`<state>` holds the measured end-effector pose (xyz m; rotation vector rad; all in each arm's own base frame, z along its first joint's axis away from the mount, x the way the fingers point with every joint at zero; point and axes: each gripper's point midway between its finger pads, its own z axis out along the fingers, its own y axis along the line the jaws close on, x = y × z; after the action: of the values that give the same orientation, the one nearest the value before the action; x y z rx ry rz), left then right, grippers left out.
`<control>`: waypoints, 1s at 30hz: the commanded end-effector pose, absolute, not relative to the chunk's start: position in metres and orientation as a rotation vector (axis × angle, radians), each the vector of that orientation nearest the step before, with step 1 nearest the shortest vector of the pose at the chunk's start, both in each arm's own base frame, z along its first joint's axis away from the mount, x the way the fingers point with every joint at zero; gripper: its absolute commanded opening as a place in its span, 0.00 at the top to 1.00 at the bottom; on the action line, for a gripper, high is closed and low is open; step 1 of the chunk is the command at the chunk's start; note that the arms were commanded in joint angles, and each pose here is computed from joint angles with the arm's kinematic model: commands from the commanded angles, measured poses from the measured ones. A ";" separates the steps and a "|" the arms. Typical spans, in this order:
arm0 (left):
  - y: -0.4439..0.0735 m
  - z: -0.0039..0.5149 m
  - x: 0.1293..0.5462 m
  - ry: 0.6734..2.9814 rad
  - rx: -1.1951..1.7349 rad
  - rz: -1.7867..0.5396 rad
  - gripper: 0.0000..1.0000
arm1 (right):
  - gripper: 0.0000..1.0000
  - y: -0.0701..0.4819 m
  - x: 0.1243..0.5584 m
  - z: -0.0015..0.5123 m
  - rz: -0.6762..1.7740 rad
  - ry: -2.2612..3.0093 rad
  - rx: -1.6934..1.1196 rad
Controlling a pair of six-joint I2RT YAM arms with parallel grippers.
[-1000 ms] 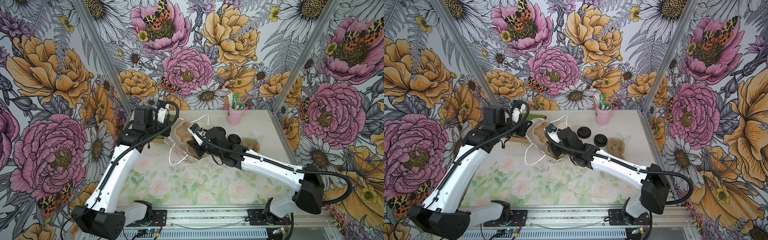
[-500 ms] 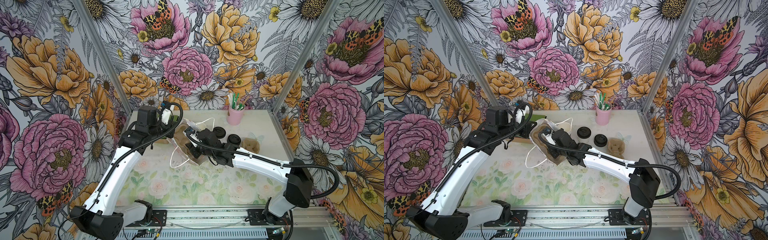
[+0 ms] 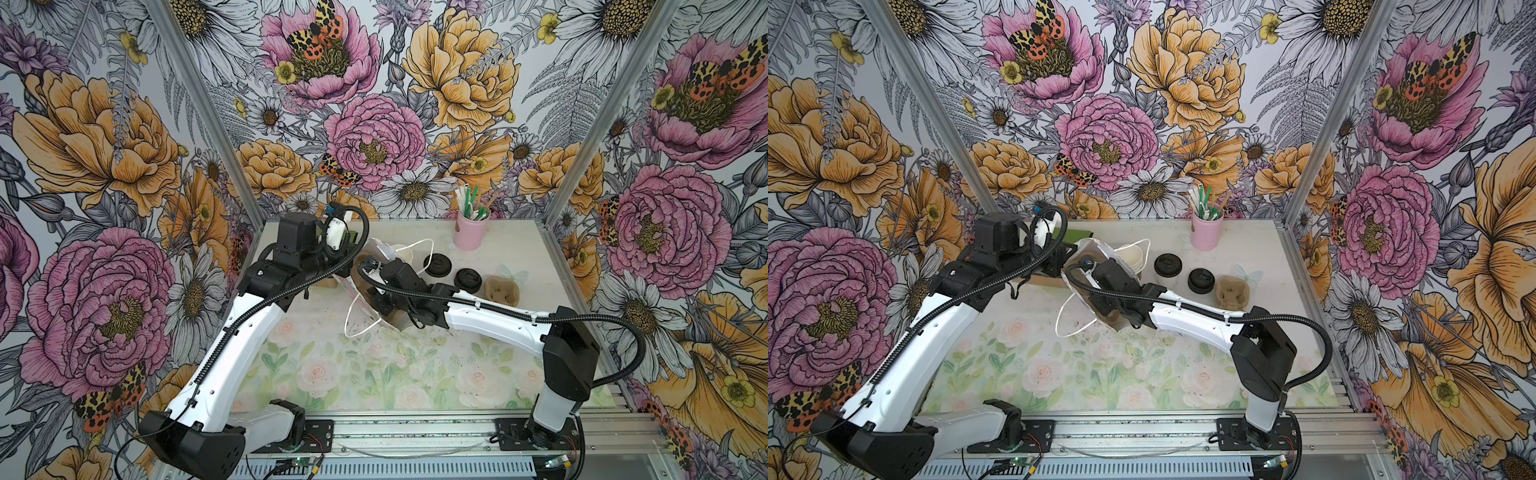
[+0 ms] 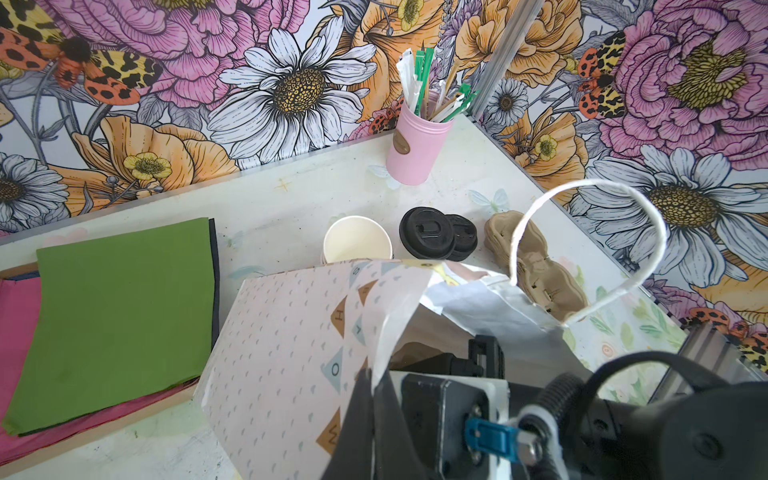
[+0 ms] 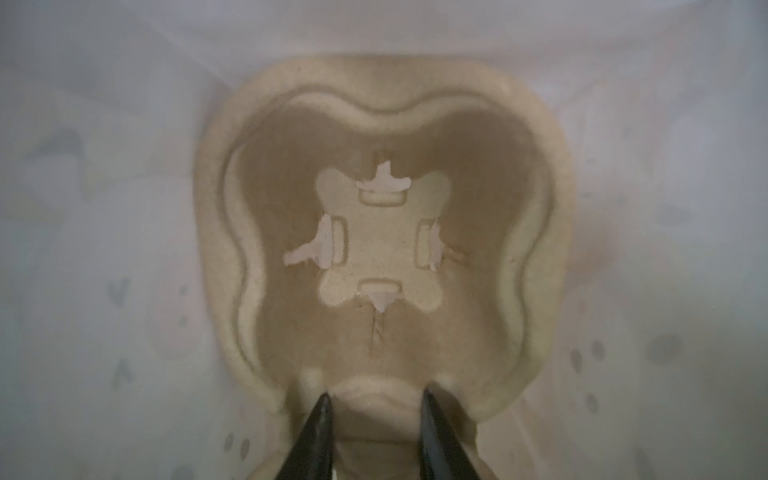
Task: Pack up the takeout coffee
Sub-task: 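Lower the carrier into the open white bag with the right gripper, then push the carrier down to the bag's bottom with the right gripper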
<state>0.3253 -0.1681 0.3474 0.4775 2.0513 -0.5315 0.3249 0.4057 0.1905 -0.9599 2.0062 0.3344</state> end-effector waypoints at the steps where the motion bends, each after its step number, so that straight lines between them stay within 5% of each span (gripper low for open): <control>1: -0.170 0.361 0.323 1.991 0.480 -0.538 1.00 | 0.71 0.413 0.333 0.193 0.300 1.989 -0.962; 30: -0.173 0.362 0.321 1.982 0.498 -0.545 1.00 | 0.71 0.434 0.364 0.111 0.261 2.098 -1.048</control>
<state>0.3221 -0.1682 0.3489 0.4811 2.0402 -0.5336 0.3611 0.4270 0.1129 -1.0263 2.1066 0.2509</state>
